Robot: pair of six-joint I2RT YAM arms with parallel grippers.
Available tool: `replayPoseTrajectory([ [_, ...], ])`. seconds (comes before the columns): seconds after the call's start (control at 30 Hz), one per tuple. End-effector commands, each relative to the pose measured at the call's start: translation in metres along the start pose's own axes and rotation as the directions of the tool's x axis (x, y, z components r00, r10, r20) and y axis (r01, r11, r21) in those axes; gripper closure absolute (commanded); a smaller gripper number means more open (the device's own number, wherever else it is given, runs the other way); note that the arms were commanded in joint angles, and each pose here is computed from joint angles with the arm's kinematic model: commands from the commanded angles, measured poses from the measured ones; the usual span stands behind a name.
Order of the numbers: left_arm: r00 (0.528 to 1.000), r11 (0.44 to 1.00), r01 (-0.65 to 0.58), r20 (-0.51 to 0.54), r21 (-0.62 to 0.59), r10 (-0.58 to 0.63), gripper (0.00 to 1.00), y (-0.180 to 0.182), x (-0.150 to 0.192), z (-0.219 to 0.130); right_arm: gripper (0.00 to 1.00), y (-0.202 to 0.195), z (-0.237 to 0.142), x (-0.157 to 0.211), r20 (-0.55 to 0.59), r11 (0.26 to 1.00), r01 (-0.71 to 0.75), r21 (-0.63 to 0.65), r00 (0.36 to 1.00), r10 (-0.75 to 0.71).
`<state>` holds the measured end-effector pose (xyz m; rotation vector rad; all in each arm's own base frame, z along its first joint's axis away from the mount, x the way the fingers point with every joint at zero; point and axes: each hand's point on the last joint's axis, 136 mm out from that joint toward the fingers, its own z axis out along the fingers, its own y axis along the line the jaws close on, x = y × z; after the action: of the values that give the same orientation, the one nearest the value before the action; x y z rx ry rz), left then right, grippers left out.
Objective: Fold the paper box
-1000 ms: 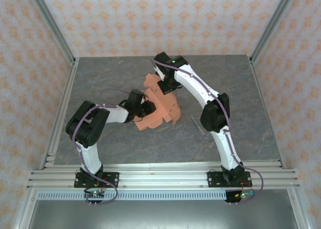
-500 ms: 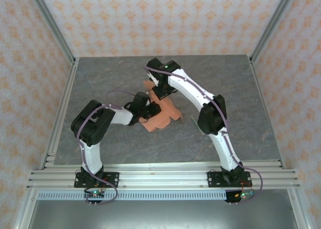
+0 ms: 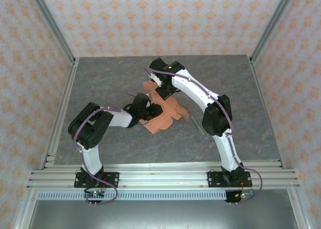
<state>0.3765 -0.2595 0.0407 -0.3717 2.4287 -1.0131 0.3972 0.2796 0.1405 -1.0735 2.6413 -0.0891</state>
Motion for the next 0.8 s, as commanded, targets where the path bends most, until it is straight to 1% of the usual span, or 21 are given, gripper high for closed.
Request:
replayPoseTrajectory([
  [0.0, 0.994, 0.994, -0.105, 0.034, -0.021, 0.105, 0.64, -0.013, -0.007, -0.023, 1.0, -0.011, -0.018, -0.002, 0.058, 0.993, 0.115, -0.011, 0.992, -0.114],
  [0.03, 0.99, 0.99, -0.136, 0.042, -0.04, 0.138, 0.6, -0.013, -0.01, -0.03, 1.0, -0.012, -0.019, -0.003, 0.068, 0.99, 0.14, -0.025, 0.988, -0.138],
  [0.1, 0.978, 0.978, -0.191, 0.067, -0.081, 0.197, 0.56, -0.012, -0.019, -0.044, 1.0, -0.011, -0.022, -0.002, 0.081, 0.98, 0.188, -0.059, 0.98, -0.183],
  [0.17, 0.962, 0.963, -0.25, 0.085, -0.105, 0.259, 0.54, -0.011, -0.027, -0.059, 1.0, -0.012, -0.024, -0.003, 0.098, 0.969, 0.234, -0.083, 0.969, -0.226],
  [0.23, 0.95, 0.953, -0.278, 0.11, -0.121, 0.292, 0.52, -0.007, -0.037, -0.073, 1.0, -0.013, -0.027, -0.003, 0.108, 0.958, 0.265, -0.11, 0.961, -0.254],
  [0.27, 0.936, 0.941, -0.315, 0.126, -0.127, 0.33, 0.51, -0.004, -0.044, -0.081, 1.0, -0.013, -0.028, -0.004, 0.117, 0.953, 0.275, -0.129, 0.958, -0.261],
  [0.37, 0.91, 0.919, -0.363, 0.151, -0.156, 0.386, 0.48, 0.007, -0.06, -0.093, 1.0, -0.012, -0.031, -0.004, 0.136, 0.937, 0.297, -0.181, 0.952, -0.276],
  [0.43, 0.895, 0.905, -0.399, 0.15, -0.149, 0.419, 0.47, 0.01, -0.066, -0.095, 1.0, -0.016, -0.031, -0.003, 0.133, 0.933, 0.302, -0.195, 0.951, -0.279],
  [0.57, 0.867, 0.87, -0.467, 0.11, -0.158, 0.485, 0.43, 0.013, -0.068, -0.087, 1.0, -0.019, -0.029, 0.0, 0.13, 0.921, 0.31, -0.235, 0.949, -0.286],
  [0.7, 0.845, 0.845, -0.507, 0.093, -0.169, 0.526, 0.42, 0.017, -0.069, -0.081, 1.0, -0.02, -0.035, 0.002, 0.16, 0.91, 0.307, -0.279, 0.949, -0.271],
  [0.77, 0.831, 0.826, -0.528, 0.083, -0.2, 0.551, 0.39, 0.021, -0.073, -0.081, 1.0, -0.02, -0.039, 0.003, 0.172, 0.904, 0.312, -0.293, 0.947, -0.271],
])
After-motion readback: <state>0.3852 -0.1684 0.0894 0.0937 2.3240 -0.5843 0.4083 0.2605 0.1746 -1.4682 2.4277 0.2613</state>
